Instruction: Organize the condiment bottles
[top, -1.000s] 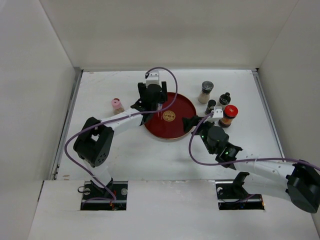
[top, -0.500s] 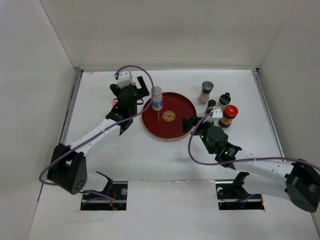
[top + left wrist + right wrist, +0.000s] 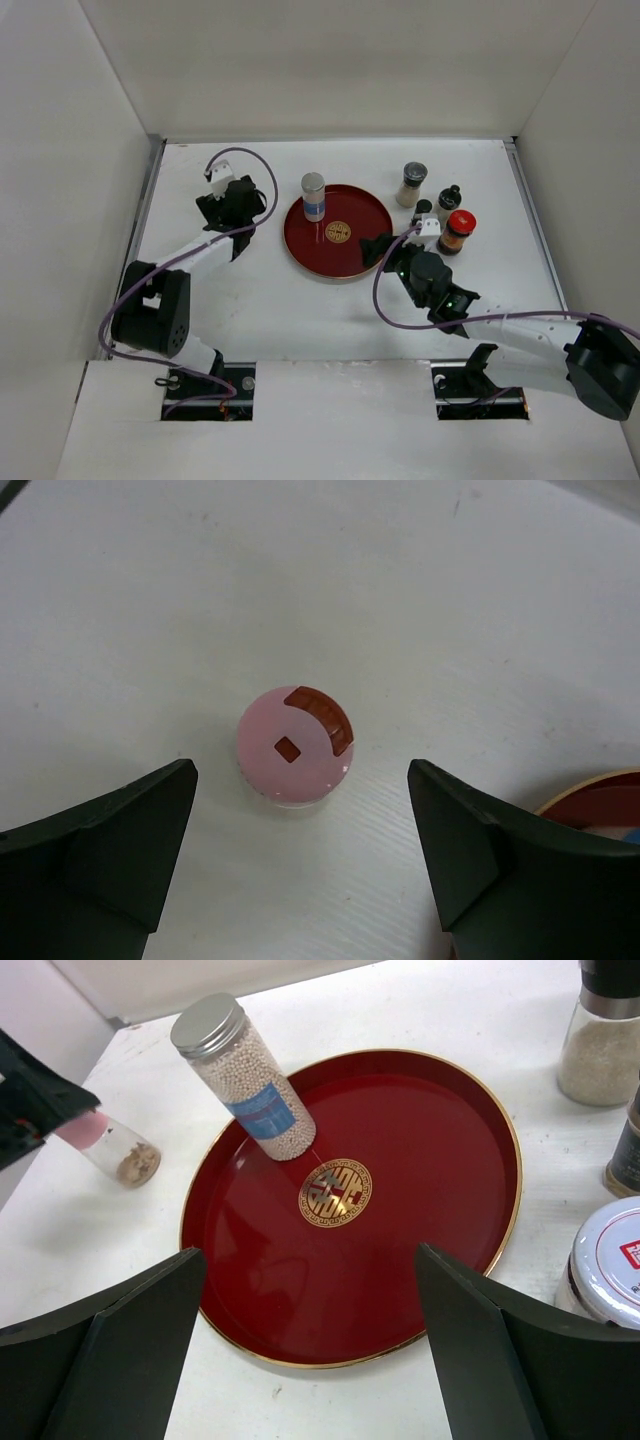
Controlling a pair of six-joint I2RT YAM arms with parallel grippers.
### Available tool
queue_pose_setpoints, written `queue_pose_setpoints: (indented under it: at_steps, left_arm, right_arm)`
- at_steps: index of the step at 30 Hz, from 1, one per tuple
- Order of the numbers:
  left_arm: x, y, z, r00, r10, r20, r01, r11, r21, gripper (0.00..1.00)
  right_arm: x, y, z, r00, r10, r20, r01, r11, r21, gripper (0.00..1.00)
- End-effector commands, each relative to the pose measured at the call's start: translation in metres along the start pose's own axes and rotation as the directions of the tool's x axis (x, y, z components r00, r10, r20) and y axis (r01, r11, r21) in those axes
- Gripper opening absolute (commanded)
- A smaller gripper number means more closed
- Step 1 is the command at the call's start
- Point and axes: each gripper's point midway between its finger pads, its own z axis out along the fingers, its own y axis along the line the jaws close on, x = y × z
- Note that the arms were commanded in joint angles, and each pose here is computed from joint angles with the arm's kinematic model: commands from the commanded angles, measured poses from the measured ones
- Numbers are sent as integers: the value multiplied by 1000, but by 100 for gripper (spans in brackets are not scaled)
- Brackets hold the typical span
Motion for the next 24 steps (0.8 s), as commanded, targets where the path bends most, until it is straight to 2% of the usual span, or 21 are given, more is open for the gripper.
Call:
queue_pose_setpoints:
  at_steps: [1,3,7,10,13,19,24]
  left_arm:
    - [-14,-1,16,998,-46,32,46,999,-20,85]
    - [-14,-2,25,998,-55,39,56,998,-21,79]
    - [-15,-6,33,998,-60,34,60,998,-5,47]
    - [-21,-11,15,997,-60,56,59,998,27,35]
    - [-26,-21,-16,995,-52,80,45,995,84,33]
    - [-20,-70,-101,996,-34,87,6,950,311,32]
    - [3,-114,-128,999,-6,54,-17,908,418,33]
  right_arm:
    - [-18,15,4,998,39,42,-38,998,-40,92]
    - [-18,16,5,998,38,39,-37,998,-43,92]
    - [-19,17,3,998,39,41,-37,998,-49,92]
    - [-21,17,2,998,44,46,-42,998,-52,92]
    - [-20,17,2,998,46,46,-44,998,-52,92]
    - [-15,15,6,999,41,35,-39,998,-42,92]
    - [-17,11,5,999,33,42,-32,999,-25,92]
